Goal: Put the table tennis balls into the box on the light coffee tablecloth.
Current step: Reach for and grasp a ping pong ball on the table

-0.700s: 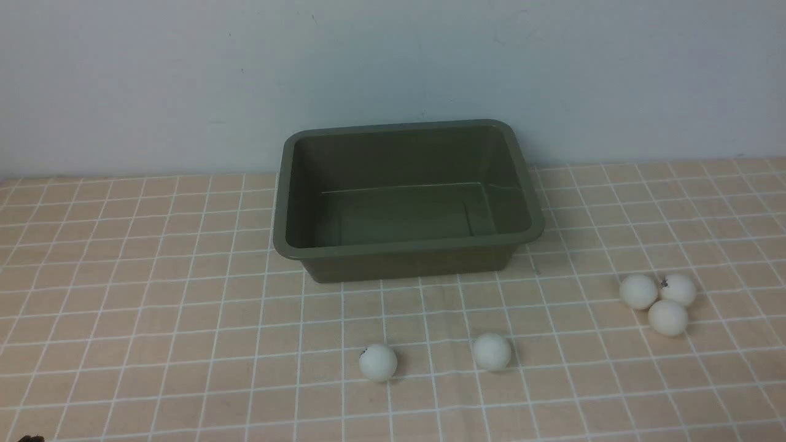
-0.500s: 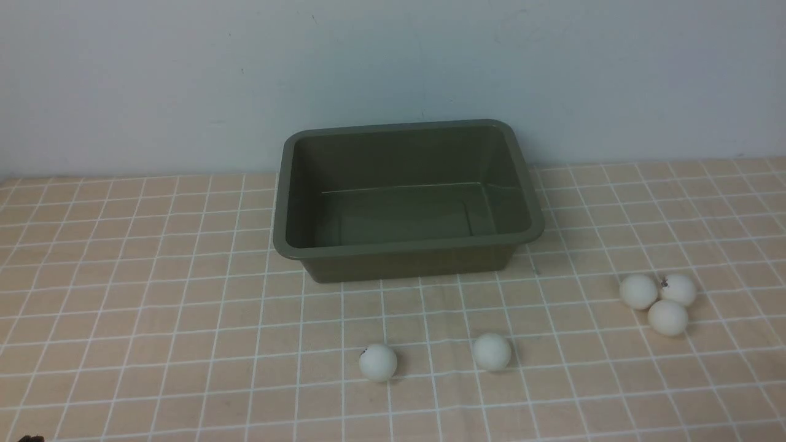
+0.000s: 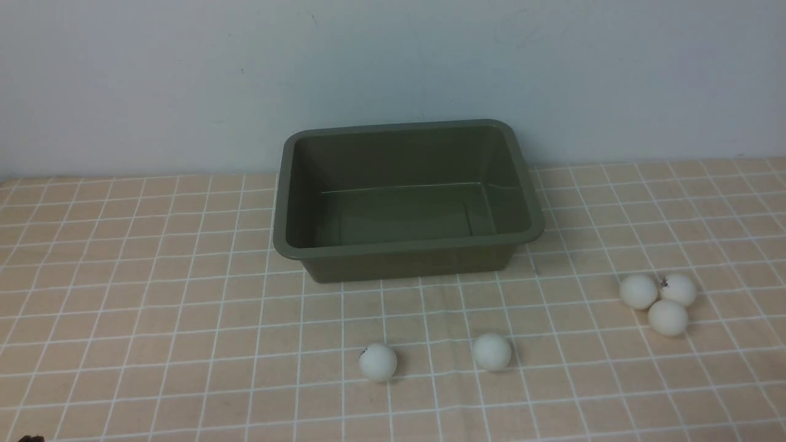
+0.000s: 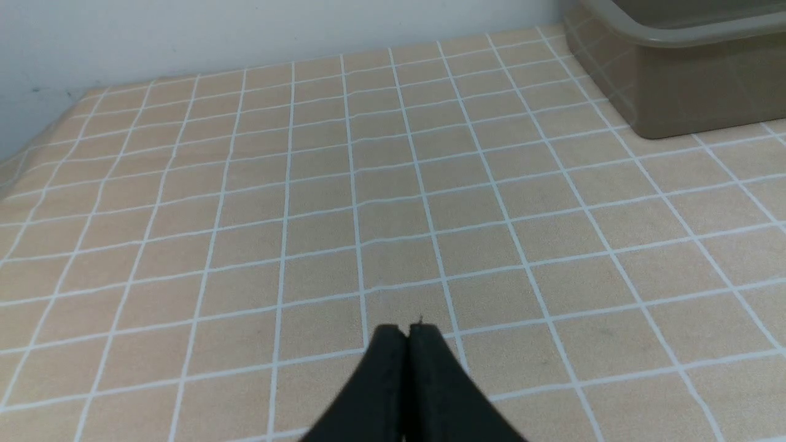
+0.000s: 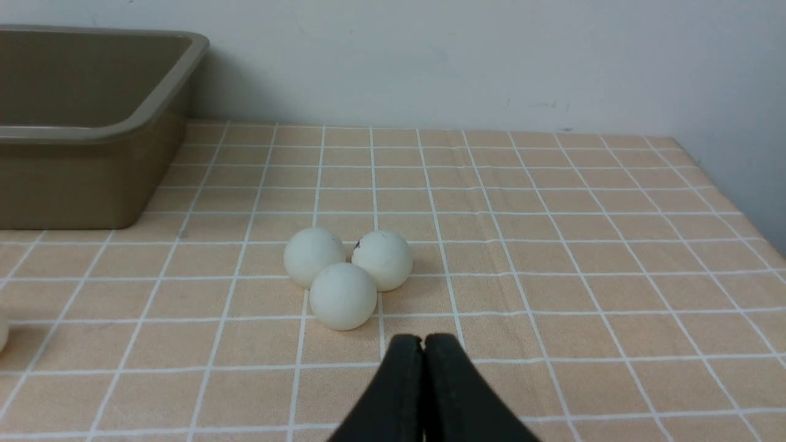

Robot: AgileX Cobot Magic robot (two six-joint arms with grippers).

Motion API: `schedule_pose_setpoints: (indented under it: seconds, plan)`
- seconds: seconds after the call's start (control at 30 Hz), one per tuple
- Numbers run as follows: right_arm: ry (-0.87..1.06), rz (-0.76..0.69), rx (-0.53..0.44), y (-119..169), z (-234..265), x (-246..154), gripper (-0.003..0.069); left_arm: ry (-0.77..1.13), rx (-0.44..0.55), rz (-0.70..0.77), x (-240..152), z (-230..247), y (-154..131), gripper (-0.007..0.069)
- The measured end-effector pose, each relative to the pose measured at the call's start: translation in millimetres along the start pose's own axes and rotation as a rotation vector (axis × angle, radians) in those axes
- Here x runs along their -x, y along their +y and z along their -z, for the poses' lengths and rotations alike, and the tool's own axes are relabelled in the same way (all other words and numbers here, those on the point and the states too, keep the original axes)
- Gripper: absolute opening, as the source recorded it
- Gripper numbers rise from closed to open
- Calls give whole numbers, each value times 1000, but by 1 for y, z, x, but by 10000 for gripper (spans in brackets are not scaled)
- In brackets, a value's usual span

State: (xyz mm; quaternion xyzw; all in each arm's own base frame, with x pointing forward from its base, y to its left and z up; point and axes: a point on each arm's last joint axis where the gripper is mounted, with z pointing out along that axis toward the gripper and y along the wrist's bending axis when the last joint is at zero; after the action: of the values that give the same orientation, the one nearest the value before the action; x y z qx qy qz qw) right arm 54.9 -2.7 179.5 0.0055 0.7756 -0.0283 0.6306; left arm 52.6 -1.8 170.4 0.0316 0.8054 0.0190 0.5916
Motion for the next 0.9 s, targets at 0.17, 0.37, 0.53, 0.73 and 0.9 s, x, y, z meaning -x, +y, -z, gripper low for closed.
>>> schedule_pose_setpoints:
  seconds: [0.17,0.37,0.53,0.73,0.9]
  plan:
    - [0,0,0,0,0,0,-19,0,0,0,0,0,0,-69]
    - [0,0,0,0,0,0,-19,0,0,0,0,0,0,-69]
    - [0,0,0,0,0,0,-19,0,0,0,0,0,0,-69]
    - [2,-53,10,1,0,0,-19,-4,-21,82,0,0,-2,-69]
    - [10,-303,65,6,0,0,-19,-8,-96,312,2,0,-8,-69]
